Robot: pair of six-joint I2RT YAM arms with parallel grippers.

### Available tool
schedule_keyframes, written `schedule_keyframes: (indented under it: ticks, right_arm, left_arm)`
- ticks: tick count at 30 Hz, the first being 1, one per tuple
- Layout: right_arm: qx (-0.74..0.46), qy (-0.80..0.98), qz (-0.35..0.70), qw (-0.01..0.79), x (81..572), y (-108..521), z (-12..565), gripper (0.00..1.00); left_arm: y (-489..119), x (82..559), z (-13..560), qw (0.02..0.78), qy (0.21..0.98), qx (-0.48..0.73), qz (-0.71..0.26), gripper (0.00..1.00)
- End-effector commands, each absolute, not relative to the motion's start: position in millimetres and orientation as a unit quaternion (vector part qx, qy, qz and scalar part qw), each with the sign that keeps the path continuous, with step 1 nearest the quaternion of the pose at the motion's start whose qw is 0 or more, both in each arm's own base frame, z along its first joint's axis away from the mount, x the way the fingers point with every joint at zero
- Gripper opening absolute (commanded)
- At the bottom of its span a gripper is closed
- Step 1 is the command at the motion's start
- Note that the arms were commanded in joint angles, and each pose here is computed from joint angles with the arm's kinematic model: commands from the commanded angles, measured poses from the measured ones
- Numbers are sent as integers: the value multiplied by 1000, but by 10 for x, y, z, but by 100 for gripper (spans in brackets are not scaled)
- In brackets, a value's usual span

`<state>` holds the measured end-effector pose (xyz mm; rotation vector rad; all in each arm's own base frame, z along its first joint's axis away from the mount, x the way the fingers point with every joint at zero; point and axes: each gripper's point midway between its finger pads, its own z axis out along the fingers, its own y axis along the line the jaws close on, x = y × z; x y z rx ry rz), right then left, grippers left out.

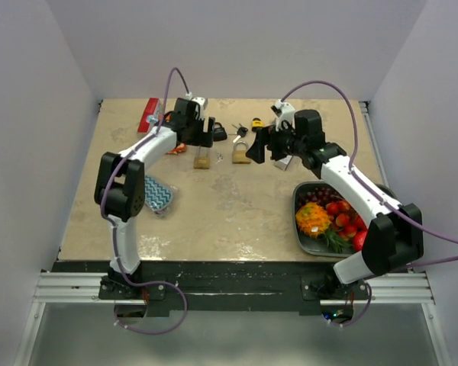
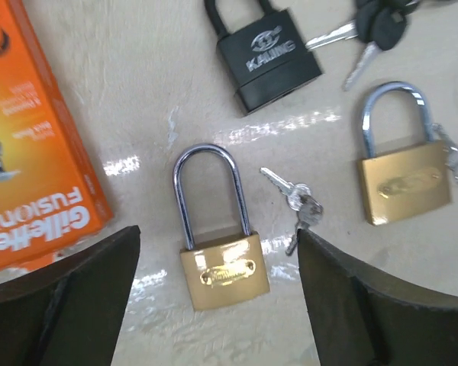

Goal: Lock with the key
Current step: Place the lock at the center of the board, then reset both arms

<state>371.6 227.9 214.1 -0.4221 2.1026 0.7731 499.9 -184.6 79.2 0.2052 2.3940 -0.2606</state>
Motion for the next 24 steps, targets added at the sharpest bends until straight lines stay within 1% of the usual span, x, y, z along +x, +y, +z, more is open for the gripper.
schedule_keyframes:
  ticks: [1, 2, 3, 4, 7, 11, 12, 14, 15, 16, 18, 19, 20, 24]
  right_arm:
    - [-173, 811, 283, 481, 3876, 2118, 2567, 99]
    - [-170, 809, 280, 489, 3885, 2068, 2628, 99]
    - [-162, 806, 274, 498, 3929, 1973, 2684, 99]
    - [-159, 805, 269, 504, 3949, 1906, 2711, 99]
    - [-144, 800, 246, 528, 3980, 1669, 2816, 99]
    - [-121, 816, 212, 525, 3902, 1399, 2720, 99]
    - [-117, 825, 199, 515, 3852, 1345, 2580, 99]
    - [-132, 826, 179, 518, 3760, 1276, 2507, 99]
    - [-139, 834, 178, 503, 3687, 1261, 2349, 99]
    - [-154, 833, 183, 499, 3622, 1280, 2309, 99]
    - [-166, 846, 192, 470, 3478, 1299, 2089, 99]
    - [-184, 843, 197, 466, 3409, 1320, 2067, 99]
    - [-185, 851, 201, 449, 3322, 1319, 1930, 99]
    - [-199, 853, 209, 435, 3129, 1322, 1767, 99]
  left_arm:
    - [-1841, 5068, 2064, 457, 869, 140, -130, 90]
    - [-1820, 5033, 2151, 459, 866, 147, -134, 94]
    - [-1776, 4974, 2197, 454, 867, 156, -134, 95]
    - [-1710, 4911, 2370, 462, 859, 163, -148, 97]
    - [-1530, 4727, 2552, 466, 852, 177, -157, 99]
    - [-1272, 4445, 2565, 465, 855, 180, -146, 99]
    - [-1223, 4387, 2540, 464, 856, 178, -144, 99]
    - [-1171, 4154, 2435, 455, 857, 183, -156, 99]
    - [-1174, 4065, 2379, 451, 856, 193, -162, 99]
    - [-1175, 3870, 2239, 439, 859, 198, -171, 99]
    - [-1163, 3729, 2126, 442, 857, 201, -173, 99]
    - [-1144, 3579, 1978, 432, 862, 200, -174, 99]
    - [-1133, 3521, 1923, 428, 864, 200, -173, 99]
    - [-1071, 3278, 1690, 401, 881, 183, -171, 99]
